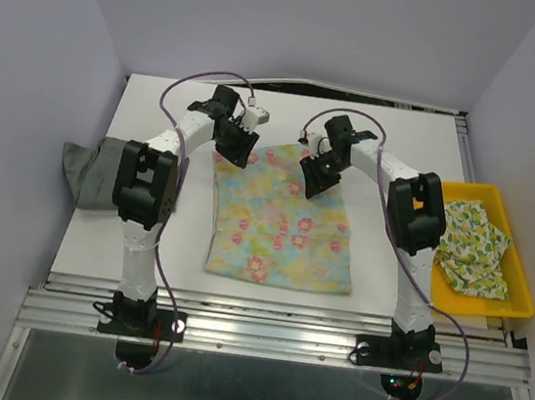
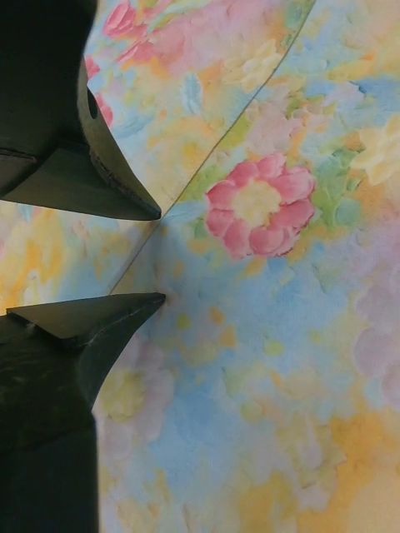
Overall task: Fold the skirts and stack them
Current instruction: Flatten the skirt out
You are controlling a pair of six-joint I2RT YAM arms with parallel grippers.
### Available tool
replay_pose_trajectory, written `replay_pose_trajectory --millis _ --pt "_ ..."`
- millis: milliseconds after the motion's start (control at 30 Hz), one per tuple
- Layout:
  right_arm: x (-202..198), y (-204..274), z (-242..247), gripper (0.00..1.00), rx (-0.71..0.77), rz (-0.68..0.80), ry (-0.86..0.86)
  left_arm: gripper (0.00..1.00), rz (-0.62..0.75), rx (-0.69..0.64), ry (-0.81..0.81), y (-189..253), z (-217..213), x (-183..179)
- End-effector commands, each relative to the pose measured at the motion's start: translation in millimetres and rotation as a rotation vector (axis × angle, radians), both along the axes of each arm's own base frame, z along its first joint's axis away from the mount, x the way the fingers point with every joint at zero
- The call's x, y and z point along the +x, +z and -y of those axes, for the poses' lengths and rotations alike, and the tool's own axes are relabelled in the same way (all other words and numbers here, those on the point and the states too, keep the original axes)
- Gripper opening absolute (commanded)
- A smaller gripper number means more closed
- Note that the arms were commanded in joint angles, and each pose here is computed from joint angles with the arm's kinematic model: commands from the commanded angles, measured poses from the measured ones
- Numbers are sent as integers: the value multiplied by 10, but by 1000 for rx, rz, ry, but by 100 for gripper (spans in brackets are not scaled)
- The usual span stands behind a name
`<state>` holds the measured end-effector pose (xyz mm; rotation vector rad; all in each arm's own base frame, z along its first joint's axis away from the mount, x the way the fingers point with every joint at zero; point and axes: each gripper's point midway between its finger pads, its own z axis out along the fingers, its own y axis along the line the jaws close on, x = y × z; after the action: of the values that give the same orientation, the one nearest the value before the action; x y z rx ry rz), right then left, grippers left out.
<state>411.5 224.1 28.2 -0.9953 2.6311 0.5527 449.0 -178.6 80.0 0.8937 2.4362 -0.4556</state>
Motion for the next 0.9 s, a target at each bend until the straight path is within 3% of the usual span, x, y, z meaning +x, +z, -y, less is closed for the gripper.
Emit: replay_pose_trajectory --millis 0,233,367,533,633,867 --pt "-129 -354 233 46 -135 -7 -21 50 -2 16 99 -75 -115 83" --pt "-711 -532 504 46 -180 -75 34 48 -69 70 13 -333 -212 -189" --pt "-1091 -456 448 46 -129 -154 111 48 -110 84 -57 -418 -150 -445" --pt "-1263 -145 310 47 -34 -180 182 47 -145 44 -122 -346 -33 -667" --pt "-1092 224 195 50 28 -141 215 47 -122 37 -133 -163 -18 -643" --pt "464 948 634 56 51 193 43 50 72 -25 -154 599 126 -188"
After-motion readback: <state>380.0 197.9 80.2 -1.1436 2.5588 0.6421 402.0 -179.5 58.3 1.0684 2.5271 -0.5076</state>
